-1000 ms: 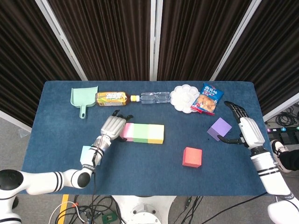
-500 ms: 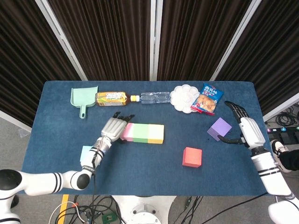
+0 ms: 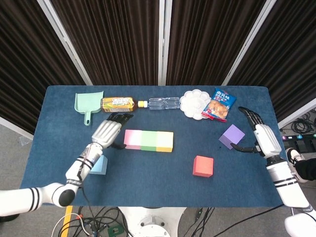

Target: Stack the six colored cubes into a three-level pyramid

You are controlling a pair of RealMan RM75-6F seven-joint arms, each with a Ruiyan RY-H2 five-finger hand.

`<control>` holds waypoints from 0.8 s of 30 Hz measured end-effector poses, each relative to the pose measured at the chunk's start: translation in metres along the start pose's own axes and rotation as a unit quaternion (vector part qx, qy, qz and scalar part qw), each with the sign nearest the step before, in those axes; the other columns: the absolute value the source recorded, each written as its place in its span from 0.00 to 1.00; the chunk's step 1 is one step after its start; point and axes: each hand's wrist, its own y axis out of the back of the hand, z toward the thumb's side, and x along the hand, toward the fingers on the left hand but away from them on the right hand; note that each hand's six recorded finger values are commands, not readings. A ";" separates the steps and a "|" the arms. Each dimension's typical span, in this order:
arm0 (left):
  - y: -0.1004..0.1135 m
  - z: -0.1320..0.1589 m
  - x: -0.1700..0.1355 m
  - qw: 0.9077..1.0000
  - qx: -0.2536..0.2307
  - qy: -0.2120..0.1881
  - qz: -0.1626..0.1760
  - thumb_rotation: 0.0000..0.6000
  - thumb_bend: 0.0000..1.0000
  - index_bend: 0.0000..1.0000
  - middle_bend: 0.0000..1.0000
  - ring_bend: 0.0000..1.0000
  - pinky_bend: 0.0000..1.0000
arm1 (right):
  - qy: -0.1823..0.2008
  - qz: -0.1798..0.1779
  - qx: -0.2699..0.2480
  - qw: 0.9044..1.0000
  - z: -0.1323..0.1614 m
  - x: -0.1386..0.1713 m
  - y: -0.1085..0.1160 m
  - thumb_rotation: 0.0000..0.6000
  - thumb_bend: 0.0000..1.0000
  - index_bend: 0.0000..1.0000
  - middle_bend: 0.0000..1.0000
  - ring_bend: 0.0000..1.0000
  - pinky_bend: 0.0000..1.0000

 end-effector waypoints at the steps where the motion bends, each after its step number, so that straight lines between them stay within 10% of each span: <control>1: 0.005 -0.006 -0.005 1.000 0.002 0.002 0.006 1.00 0.15 0.12 0.13 0.09 0.05 | 0.000 -0.001 0.000 1.000 0.000 0.000 0.001 1.00 0.10 0.00 0.05 0.00 0.00; 10: 0.016 -0.067 -0.065 1.000 0.001 0.028 0.008 1.00 0.16 0.19 0.21 0.09 0.05 | -0.003 0.001 -0.001 1.000 -0.005 0.005 0.006 1.00 0.10 0.00 0.05 0.00 0.00; 24: -0.035 -0.086 -0.137 0.998 -0.012 0.029 -0.063 1.00 0.16 0.11 0.11 0.09 0.05 | -0.009 0.007 0.011 1.000 -0.008 0.017 0.007 1.00 0.10 0.00 0.05 0.00 0.00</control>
